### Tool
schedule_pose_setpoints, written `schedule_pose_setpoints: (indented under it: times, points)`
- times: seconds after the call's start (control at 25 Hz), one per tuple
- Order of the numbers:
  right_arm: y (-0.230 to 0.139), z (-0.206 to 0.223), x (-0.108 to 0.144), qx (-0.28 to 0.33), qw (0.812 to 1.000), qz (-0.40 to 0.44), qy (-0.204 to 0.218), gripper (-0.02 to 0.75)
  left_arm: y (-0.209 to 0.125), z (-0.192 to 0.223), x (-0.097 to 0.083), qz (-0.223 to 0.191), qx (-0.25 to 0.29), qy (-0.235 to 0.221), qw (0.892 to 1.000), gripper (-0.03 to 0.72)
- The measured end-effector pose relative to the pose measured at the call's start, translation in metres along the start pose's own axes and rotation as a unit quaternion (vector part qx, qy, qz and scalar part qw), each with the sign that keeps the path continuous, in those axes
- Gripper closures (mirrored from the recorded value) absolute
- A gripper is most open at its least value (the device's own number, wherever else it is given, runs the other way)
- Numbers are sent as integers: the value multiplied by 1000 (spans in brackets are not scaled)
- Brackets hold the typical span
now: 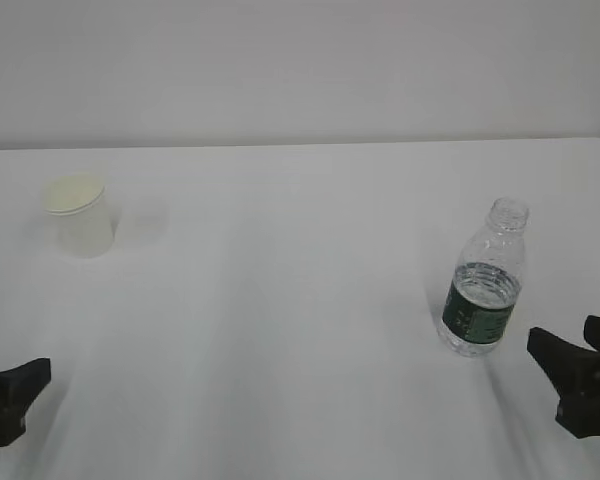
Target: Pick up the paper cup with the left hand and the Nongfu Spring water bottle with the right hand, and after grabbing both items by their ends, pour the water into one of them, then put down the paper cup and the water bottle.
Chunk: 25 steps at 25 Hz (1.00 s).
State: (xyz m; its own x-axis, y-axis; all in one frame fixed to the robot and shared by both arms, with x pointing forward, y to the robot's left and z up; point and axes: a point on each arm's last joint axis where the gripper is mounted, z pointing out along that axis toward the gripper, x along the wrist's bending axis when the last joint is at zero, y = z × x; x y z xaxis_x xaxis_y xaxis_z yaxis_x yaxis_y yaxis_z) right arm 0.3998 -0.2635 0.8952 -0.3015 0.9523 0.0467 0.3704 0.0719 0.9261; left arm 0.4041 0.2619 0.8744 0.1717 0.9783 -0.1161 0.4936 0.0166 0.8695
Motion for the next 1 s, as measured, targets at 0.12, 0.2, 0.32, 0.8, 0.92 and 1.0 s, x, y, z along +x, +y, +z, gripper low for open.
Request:
schedule_pose_setpoints:
  times: [0.12, 0.2, 0.32, 0.8, 0.92, 1.0]
  points:
    - [0, 0, 1, 0, 1000, -13, 7, 215, -3, 1, 0, 2, 9, -3, 1000, 146]
    - [0, 0, 2, 0, 1000, -23, 9, 172, -3, 2, -1, 3, 8, -5, 1000, 146]
    - [0, 0, 2, 0, 999, -40, 11, 139, -3, 2, -1, 3, 8, -5, 1000, 146]
    - [-9, 17, -1, 33, 997, -65, 17, 130, -2, 2, -1, 6, 5, -7, 1000, 146]
    - [-11, 23, -2, 40, 997, -64, 18, 130, -2, 2, -1, 6, 5, -7, 1000, 146]
    - [-11, 28, -3, 39, 997, -65, 19, 130, -2, 2, -1, 7, 5, -7, 1000, 146]
